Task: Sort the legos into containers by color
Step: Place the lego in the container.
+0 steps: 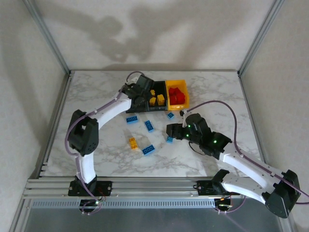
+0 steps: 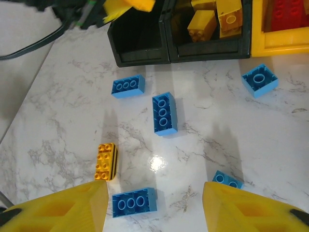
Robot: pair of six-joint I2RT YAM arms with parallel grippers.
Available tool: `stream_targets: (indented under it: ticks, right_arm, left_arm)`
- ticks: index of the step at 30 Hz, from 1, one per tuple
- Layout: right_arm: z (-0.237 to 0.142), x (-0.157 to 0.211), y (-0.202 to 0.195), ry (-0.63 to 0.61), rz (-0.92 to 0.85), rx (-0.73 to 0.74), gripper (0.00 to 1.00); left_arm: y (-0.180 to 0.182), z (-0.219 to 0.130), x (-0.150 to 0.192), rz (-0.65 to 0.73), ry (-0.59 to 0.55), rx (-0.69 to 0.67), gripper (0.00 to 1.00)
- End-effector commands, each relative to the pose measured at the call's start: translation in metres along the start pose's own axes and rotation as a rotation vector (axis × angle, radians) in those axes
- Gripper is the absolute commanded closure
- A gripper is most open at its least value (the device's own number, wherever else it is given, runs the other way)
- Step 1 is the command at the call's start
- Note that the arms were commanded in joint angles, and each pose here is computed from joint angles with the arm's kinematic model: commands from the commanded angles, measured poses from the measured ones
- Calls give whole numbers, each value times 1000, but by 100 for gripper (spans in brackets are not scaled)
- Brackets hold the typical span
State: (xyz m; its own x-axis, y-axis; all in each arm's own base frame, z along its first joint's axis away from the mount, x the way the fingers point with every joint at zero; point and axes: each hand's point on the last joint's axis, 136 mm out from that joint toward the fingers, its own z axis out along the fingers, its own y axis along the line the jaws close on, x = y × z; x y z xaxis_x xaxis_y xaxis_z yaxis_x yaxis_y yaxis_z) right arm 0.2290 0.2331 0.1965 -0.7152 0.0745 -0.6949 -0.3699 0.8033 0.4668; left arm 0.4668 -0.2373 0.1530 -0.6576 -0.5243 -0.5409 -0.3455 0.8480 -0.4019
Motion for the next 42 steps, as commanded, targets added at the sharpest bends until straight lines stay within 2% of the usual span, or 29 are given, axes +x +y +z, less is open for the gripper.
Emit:
stream_targets:
  ticks: [1, 6, 14, 21, 24, 29, 35, 38, 42]
  right_arm:
    - [-5, 2, -12, -13, 23, 45, 46]
    - [-12, 0, -13, -26, 26, 53, 46]
    - [-16, -4, -15, -31, 20, 70, 46]
    - [-15, -5, -16, -32, 20, 73, 46]
    - [-12, -5, -14, -26, 19, 67, 46]
    - [-9, -9, -11, -22, 8, 62, 46]
    - [-9, -15, -7, -30, -9, 55, 45]
    - [-8, -15, -4, -25, -21, 44, 44]
    - [-6, -16, -7, -26, -35, 62, 44]
  left_arm:
    - [-13, 21, 3, 50, 39, -4, 71]
    - [-35, 46, -4, 42, 34, 19, 71]
    - [-41, 93, -7, 27, 57, 37, 70]
    - [-50, 93, -10, 41, 54, 58, 55]
    - [-55, 82, -15, 49, 42, 70, 47]
    - [-67, 59, -21, 54, 35, 112, 46]
    - [-81, 2, -18, 87, 21, 190, 46]
    - [-74, -24, -8, 101, 31, 238, 45]
    - [-44, -51, 6, 110, 57, 233, 45]
